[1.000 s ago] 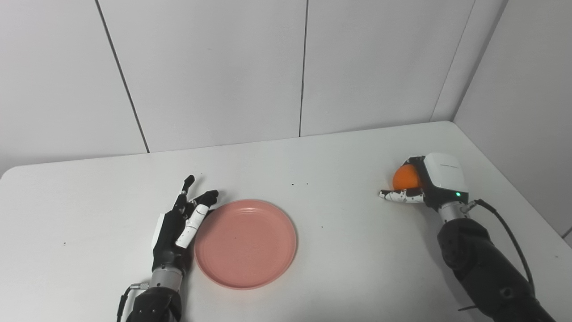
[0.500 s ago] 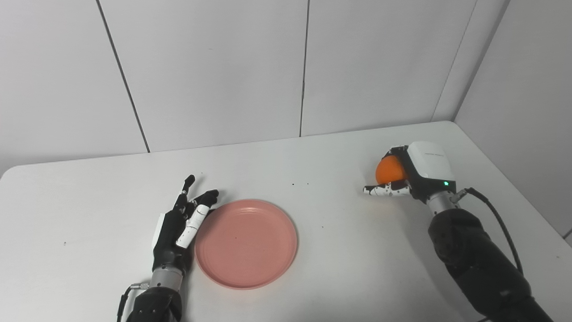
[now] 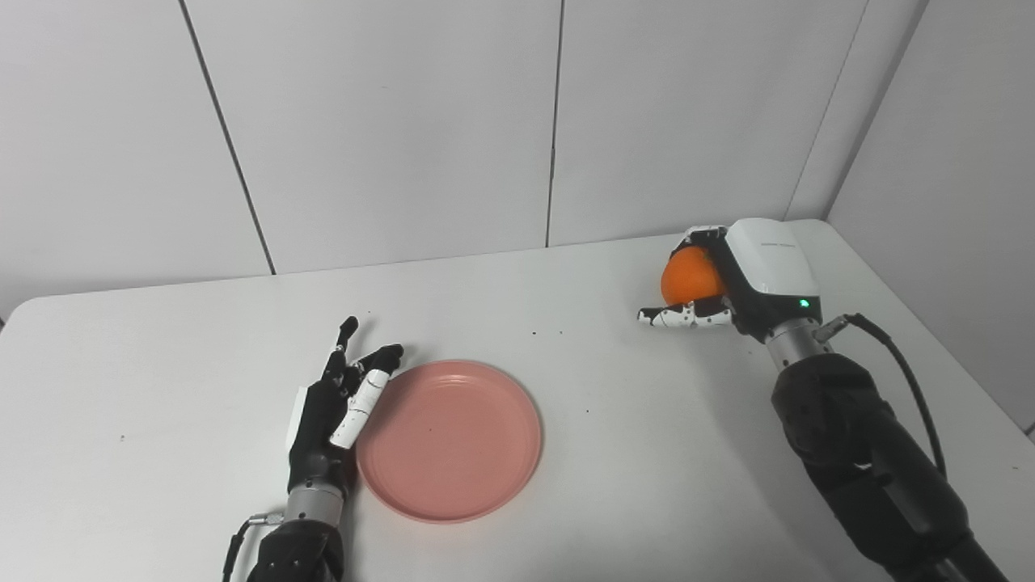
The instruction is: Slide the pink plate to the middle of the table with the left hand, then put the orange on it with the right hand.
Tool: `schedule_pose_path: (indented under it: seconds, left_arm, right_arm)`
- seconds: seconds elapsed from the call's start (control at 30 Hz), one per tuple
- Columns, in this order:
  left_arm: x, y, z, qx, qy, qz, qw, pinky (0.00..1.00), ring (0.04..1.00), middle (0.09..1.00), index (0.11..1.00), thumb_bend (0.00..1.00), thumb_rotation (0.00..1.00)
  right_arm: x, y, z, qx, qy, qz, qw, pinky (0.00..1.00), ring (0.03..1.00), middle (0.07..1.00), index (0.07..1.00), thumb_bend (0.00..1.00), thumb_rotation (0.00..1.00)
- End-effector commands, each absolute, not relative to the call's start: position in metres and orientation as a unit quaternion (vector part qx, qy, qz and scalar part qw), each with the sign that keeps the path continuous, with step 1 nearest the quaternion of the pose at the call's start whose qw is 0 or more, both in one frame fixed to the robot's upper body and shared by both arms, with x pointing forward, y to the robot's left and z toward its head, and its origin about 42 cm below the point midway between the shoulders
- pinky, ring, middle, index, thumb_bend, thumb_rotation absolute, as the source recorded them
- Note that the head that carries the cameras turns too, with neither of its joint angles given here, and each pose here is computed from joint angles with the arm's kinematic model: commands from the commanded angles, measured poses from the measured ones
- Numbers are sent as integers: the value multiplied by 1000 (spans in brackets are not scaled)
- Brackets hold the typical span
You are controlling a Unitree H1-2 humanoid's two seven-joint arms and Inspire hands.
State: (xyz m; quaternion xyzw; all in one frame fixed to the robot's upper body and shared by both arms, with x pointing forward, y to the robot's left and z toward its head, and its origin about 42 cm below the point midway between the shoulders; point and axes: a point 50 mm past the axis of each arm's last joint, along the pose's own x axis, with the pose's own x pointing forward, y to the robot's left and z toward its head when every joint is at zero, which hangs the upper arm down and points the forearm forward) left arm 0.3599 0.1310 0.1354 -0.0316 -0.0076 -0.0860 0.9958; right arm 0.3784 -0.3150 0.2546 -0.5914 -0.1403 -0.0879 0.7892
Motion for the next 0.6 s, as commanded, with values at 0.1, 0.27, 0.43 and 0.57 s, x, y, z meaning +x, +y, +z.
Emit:
schedule_pose_path:
  seconds: [0.1, 0.27, 0.43, 0.57]
  left_arm:
    - [357, 107, 139, -36, -8, -91, 995, 687, 761, 722, 926, 1000, 652]
    - [356, 96, 138, -38, -10, -87, 995, 687, 751, 730, 922, 1000, 643]
    - [355, 88, 137, -44, -10, -85, 995, 683, 731, 720, 921, 1000, 638]
    - [355, 84, 135, -45, -11, -85, 995, 676, 737, 725, 922, 1000, 662]
  right_arm:
    - [379, -316, 292, -593, -204, -102, 772, 143, 196, 264, 281, 561, 430]
    - [378, -317, 296, -586, -213, -92, 777, 149, 201, 272, 270, 554, 434]
    - [377, -315, 295, -577, -234, -77, 779, 160, 215, 288, 276, 557, 390]
    - [376, -309, 296, -567, -247, -63, 783, 133, 177, 240, 257, 566, 331]
